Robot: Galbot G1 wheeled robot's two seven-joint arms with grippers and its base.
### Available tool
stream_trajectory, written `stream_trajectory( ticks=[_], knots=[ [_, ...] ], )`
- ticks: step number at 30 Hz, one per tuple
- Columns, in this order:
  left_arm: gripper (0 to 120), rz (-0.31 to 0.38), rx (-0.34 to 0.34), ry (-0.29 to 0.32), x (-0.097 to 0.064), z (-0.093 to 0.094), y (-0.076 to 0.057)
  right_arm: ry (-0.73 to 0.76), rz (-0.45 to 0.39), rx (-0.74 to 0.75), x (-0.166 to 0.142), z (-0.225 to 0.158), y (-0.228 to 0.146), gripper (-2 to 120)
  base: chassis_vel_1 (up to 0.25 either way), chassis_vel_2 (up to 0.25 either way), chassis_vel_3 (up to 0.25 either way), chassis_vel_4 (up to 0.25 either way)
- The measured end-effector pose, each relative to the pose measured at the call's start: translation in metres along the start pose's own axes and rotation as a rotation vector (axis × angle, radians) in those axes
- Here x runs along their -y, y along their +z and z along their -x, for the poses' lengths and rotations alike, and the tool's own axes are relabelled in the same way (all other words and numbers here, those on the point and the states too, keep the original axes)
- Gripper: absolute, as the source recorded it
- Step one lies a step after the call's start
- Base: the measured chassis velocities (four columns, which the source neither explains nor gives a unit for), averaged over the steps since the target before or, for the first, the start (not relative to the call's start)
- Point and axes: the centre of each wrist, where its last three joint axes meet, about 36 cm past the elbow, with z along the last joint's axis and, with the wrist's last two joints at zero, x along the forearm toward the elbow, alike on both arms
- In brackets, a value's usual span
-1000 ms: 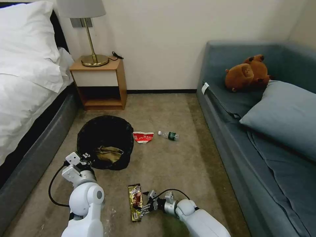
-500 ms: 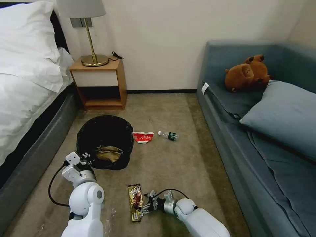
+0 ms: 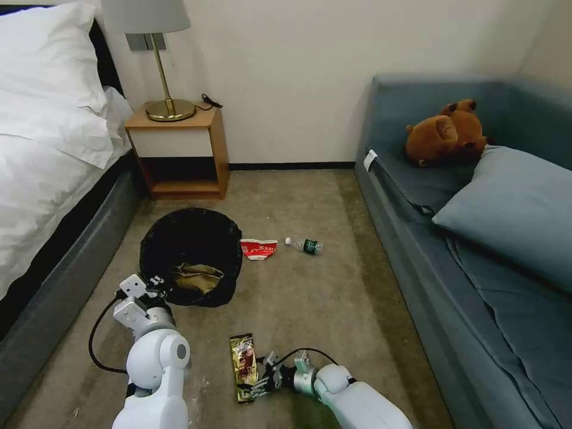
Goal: Pick up the trash bin, then pick up the garbage on the floor and place it into the trash bin.
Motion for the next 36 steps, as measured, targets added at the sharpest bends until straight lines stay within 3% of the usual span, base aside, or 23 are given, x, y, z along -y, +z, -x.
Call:
stream_trajectory(
  ticks=[7, 10, 14, 15, 19, 29, 34, 36],
  knots=[
    [1, 0.000, 0.000, 0.000, 0.000, -0.001, 0.000, -0.029, -0.008, 0.003, -0.001, 0.003, 0.003, 100, 0.000, 0.000, 0.000, 0.000],
    [1, -0.002, 0.003, -0.004, -0.001, -0.002, -0.001, -0.046, -0.030, 0.007, 0.000, 0.004, 0.004, 86, 0.000, 0.000, 0.000, 0.000],
    [1, -0.002, 0.003, -0.003, -0.001, -0.002, -0.001, -0.045, -0.039, 0.009, 0.000, 0.005, 0.005, 76, 0.000, 0.000, 0.000, 0.000],
    [1, -0.003, 0.004, -0.003, -0.001, -0.002, -0.001, -0.042, -0.046, 0.009, 0.001, 0.004, 0.005, 68, 0.000, 0.000, 0.000, 0.000],
    [1, -0.003, 0.004, 0.000, 0.000, -0.002, -0.001, -0.036, -0.051, 0.011, 0.002, 0.003, 0.006, 59, 0.000, 0.000, 0.000, 0.000],
    [1, -0.004, 0.002, -0.002, 0.000, -0.001, 0.000, -0.015, -0.070, 0.019, 0.007, 0.002, 0.004, 16, 0.000, 0.000, 0.000, 0.000],
    [1, -0.005, 0.002, -0.001, 0.001, 0.000, 0.000, -0.006, -0.076, 0.027, 0.008, 0.002, 0.002, 0, 0.000, 0.000, 0.000, 0.000],
    [1, -0.005, 0.003, -0.001, 0.001, 0.000, 0.000, -0.002, -0.078, 0.031, 0.009, 0.002, 0.001, 0, 0.000, 0.000, 0.000, 0.000]
  ],
)
